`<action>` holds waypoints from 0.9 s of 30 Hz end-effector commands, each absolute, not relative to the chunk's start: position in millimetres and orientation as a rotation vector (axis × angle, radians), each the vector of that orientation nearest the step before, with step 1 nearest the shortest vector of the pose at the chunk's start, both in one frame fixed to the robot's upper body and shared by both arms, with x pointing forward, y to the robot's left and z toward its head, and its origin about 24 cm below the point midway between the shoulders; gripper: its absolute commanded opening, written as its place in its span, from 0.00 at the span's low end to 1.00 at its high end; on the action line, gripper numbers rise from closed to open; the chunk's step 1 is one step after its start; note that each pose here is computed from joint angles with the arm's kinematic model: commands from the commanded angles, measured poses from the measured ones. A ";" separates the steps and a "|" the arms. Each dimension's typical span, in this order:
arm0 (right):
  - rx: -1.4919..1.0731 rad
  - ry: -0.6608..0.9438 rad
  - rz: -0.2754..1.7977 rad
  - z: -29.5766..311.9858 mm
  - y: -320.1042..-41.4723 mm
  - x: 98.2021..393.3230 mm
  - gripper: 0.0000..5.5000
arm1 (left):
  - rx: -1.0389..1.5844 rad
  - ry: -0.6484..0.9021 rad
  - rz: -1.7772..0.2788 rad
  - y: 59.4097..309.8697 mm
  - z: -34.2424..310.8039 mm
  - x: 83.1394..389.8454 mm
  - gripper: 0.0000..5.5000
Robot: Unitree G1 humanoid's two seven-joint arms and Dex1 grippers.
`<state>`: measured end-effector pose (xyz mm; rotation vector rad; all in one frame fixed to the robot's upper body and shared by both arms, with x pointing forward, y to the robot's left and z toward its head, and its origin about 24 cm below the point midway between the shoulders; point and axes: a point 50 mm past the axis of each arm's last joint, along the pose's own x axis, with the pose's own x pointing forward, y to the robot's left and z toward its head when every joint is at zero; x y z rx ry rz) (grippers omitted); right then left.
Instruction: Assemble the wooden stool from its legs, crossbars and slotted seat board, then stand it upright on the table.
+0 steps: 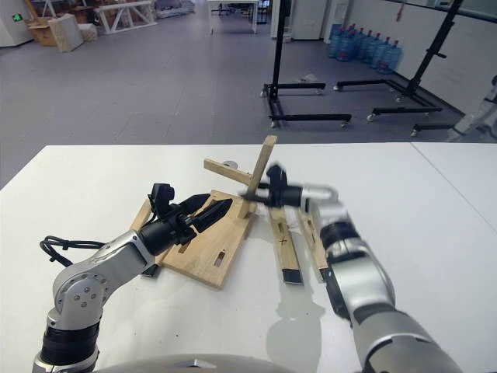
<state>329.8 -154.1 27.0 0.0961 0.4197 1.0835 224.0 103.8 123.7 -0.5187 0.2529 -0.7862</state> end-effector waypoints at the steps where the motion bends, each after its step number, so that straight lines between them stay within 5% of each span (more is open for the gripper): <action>1: 0.090 0.533 1.051 14.5 -157.2 325.0 0.58 | -0.498 0.255 -0.792 102.7 124.9 224.3 0.89; 7: 0.067 0.514 1.047 22.8 -161.5 329.9 0.75 | -0.497 0.253 -0.790 102.7 124.9 225.2 0.89; 19: -0.038 0.421 0.971 87.2 -203.2 350.2 0.76 | -0.486 0.232 -0.769 109.5 127.9 227.7 0.89; 24: -0.132 0.201 0.772 153.7 -240.1 321.4 0.76 | -0.490 0.117 -0.715 137.4 151.8 235.7 0.89; 27: -0.218 0.206 0.621 175.8 -245.0 290.3 0.76 | -0.382 -0.012 -0.686 156.9 183.5 232.9 0.89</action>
